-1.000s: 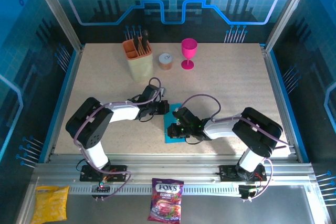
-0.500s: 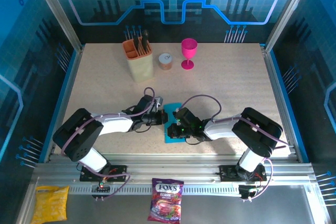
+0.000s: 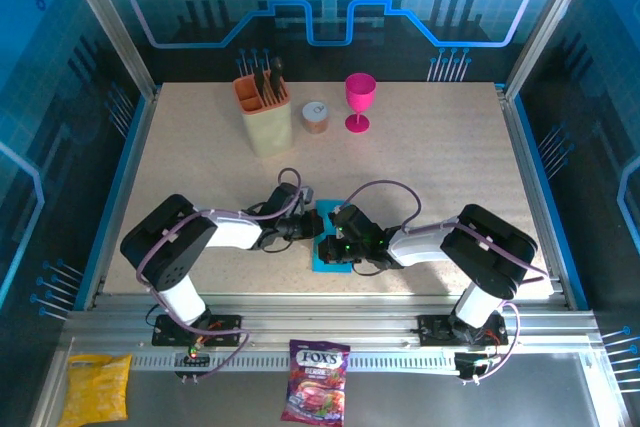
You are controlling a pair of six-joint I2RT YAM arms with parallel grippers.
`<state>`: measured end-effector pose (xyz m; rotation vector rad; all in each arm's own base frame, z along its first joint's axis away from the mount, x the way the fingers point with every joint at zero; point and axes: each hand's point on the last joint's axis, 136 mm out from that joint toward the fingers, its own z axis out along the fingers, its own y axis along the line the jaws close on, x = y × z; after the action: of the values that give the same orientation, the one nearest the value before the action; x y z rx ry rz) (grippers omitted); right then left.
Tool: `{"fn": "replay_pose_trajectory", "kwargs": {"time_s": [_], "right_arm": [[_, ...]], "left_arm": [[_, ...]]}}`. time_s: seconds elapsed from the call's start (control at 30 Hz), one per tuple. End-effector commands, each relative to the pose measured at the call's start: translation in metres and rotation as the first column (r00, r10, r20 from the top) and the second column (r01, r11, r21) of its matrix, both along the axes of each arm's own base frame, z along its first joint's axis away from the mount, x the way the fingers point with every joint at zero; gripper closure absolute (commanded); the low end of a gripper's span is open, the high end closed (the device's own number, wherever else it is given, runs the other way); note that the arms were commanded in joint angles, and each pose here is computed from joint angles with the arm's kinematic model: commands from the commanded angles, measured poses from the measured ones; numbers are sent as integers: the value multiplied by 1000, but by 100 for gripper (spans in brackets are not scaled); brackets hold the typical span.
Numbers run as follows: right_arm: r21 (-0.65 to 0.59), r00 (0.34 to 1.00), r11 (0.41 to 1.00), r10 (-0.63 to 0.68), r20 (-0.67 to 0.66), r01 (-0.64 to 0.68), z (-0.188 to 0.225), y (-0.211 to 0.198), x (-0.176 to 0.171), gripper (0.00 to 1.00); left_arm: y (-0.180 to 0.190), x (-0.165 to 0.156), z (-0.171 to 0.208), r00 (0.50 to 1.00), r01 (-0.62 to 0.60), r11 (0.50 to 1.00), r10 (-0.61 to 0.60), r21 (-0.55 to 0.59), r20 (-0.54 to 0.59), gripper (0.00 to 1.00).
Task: Fold a paper plane with a square sheet of paper (pick it up from the middle)
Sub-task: First fold the square sheet of paper in half at the center of the table.
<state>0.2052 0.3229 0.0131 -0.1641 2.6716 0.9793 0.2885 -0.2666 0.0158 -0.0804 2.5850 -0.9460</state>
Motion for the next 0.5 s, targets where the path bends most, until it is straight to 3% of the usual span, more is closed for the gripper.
{"fn": "replay_pose_trajectory", "kwargs": {"time_s": [0.0,0.47], "right_arm": [[-147,996,989,10,-84,-22,-36,-28,-21,100],[-166,994,986,12,-111,-30,-52,-36,-31,100]], "left_arm": [[7,10,-12,999,-50,997,50,66,-11,100],[16,59,-2,995,-100,992,99,83,13,100]]}}
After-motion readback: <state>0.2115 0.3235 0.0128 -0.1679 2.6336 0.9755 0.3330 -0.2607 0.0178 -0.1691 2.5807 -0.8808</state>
